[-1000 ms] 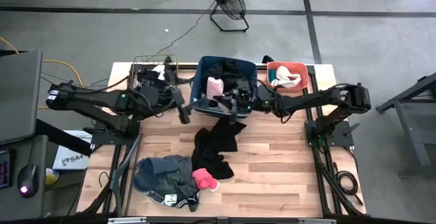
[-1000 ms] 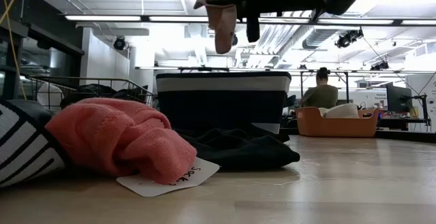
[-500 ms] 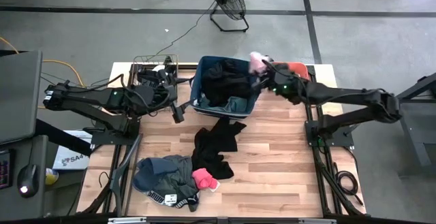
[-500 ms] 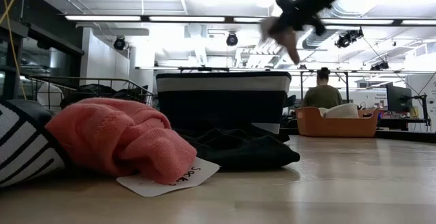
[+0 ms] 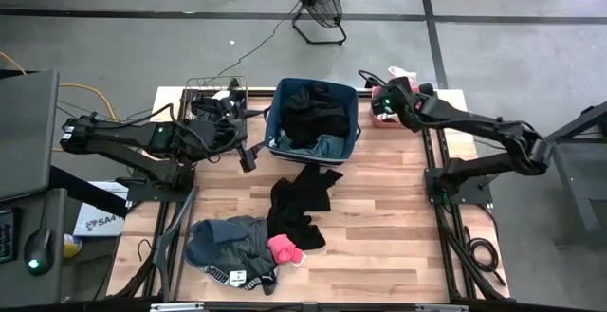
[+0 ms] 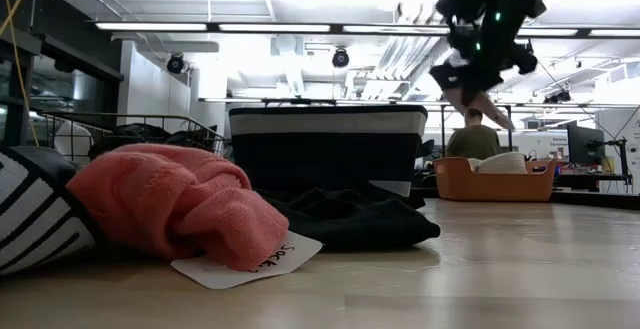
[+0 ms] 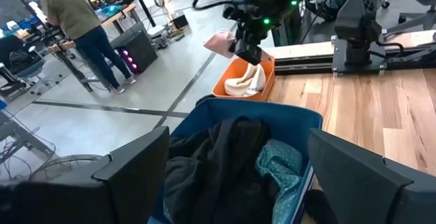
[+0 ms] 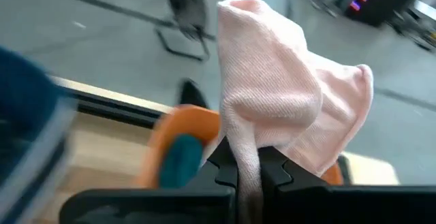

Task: Pick & Place Cloths
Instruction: Put the pink sock into the orange bin

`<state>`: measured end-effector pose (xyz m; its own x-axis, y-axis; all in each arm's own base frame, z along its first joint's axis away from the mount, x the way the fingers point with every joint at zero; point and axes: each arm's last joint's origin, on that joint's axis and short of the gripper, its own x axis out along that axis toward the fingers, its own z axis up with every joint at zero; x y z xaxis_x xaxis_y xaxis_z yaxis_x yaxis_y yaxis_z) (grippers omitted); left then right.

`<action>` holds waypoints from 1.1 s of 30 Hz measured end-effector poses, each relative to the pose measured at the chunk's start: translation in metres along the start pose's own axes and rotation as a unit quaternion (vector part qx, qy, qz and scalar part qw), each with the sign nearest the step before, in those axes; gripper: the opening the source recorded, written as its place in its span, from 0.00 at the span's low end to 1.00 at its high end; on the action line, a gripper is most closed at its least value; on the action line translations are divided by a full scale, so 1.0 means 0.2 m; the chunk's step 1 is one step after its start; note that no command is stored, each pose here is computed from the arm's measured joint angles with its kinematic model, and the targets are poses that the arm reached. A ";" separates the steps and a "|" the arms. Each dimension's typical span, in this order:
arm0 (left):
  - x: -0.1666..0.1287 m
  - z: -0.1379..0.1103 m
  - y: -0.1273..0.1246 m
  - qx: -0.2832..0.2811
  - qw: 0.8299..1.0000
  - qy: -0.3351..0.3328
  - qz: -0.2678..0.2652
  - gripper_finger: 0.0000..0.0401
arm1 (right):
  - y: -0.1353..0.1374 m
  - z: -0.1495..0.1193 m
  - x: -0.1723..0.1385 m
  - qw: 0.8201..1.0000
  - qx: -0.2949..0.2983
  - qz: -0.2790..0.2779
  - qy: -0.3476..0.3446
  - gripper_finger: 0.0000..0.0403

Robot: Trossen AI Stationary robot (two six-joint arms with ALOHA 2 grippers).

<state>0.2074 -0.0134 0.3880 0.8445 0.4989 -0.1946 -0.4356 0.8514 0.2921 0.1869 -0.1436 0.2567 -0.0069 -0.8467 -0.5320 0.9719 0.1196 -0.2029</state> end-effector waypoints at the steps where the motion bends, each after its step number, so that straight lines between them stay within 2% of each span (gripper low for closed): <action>1: 0.00 0.00 0.00 0.001 1.000 0.003 0.000 0.85 | -0.01 -0.01 0.03 1.000 -0.001 -0.014 0.011 0.01; 9: 0.00 -0.01 0.00 -0.001 1.000 0.011 -0.001 0.85 | -0.04 -0.02 0.25 0.995 -0.037 -0.076 0.056 0.01; 17: 0.00 -0.01 0.00 -0.001 1.000 0.011 -0.001 0.85 | -0.01 -0.02 0.40 0.986 -0.123 -0.100 0.048 0.01; 20: 0.00 -0.02 0.00 0.001 1.000 0.014 -0.002 0.85 | 0.01 -0.05 0.43 0.985 -0.137 -0.087 0.065 0.01; 24: 0.00 -0.03 0.00 0.004 1.000 0.023 -0.003 0.85 | 0.04 -0.10 0.47 0.986 -0.123 -0.047 0.104 0.01; 33: 0.00 -0.04 -0.01 0.002 1.000 0.031 -0.004 0.85 | 0.05 -0.17 0.47 0.982 -0.036 -0.001 0.185 0.01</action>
<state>0.2056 -0.0131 0.3811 0.8267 0.5019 -0.2543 -0.4284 0.8545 0.2937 0.1878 -0.2050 0.1764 -0.1066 -0.6015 -0.7917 0.9528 0.1658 -0.2543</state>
